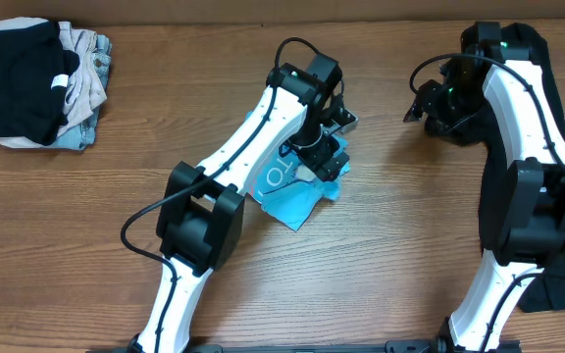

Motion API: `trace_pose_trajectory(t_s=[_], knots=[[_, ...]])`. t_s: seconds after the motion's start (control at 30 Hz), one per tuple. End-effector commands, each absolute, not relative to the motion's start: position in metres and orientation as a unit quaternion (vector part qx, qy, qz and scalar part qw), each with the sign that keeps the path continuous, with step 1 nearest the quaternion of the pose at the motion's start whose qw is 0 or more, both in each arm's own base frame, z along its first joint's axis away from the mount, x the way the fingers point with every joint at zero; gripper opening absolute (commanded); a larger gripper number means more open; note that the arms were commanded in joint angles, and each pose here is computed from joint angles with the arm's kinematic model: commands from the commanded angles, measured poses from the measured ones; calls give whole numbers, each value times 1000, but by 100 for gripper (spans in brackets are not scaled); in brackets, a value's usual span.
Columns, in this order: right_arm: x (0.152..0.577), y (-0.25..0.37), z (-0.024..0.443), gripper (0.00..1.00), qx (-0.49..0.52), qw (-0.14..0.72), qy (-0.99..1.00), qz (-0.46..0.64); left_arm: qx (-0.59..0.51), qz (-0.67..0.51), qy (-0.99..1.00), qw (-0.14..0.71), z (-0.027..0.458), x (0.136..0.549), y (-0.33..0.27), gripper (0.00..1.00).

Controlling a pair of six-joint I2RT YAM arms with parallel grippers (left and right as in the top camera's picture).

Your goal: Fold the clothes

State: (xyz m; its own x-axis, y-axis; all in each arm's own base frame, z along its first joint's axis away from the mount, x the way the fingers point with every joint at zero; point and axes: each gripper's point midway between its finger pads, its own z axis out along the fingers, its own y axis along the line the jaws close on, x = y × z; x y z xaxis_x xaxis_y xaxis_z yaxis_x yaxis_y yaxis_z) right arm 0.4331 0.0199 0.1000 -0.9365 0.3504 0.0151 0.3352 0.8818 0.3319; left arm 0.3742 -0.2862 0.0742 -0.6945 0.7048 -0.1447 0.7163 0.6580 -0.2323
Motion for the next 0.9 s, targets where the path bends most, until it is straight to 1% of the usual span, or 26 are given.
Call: trace_pose_trajectory(t_s=[0.0, 0.13, 0.2, 0.27, 0.33, 0.43, 0.47, 0.57, 0.7, 0.87], knots=[[438, 31, 125, 59, 147, 52, 967, 199, 320, -144, 933, 76, 116, 406, -270, 100], [435, 43, 126, 59, 139, 44, 966, 213, 263, -153, 942, 143, 176, 433, -240, 100], [431, 52, 126, 59, 131, 35, 968, 212, 249, -153, 942, 167, 201, 439, -222, 100], [427, 65, 125, 59, 118, 26, 970, 212, 249, -150, 940, 181, 218, 440, -205, 100], [425, 77, 125, 59, 105, 23, 971, 212, 268, -142, 936, 180, 224, 435, -194, 100], [431, 87, 126, 59, 109, 34, 970, 214, 306, -133, 931, 146, 215, 419, -186, 100], [436, 89, 127, 62, 113, 42, 969, 216, 321, -131, 929, 130, 210, 412, -184, 100], [447, 87, 129, 64, 129, 61, 964, 222, 361, -131, 921, 73, 189, 388, -186, 100], [452, 78, 130, 65, 138, 71, 962, 223, 371, -133, 919, 7, 150, 363, -191, 100], [450, 69, 129, 66, 147, 65, 962, 219, 373, -133, 918, -32, 98, 348, -191, 100]])
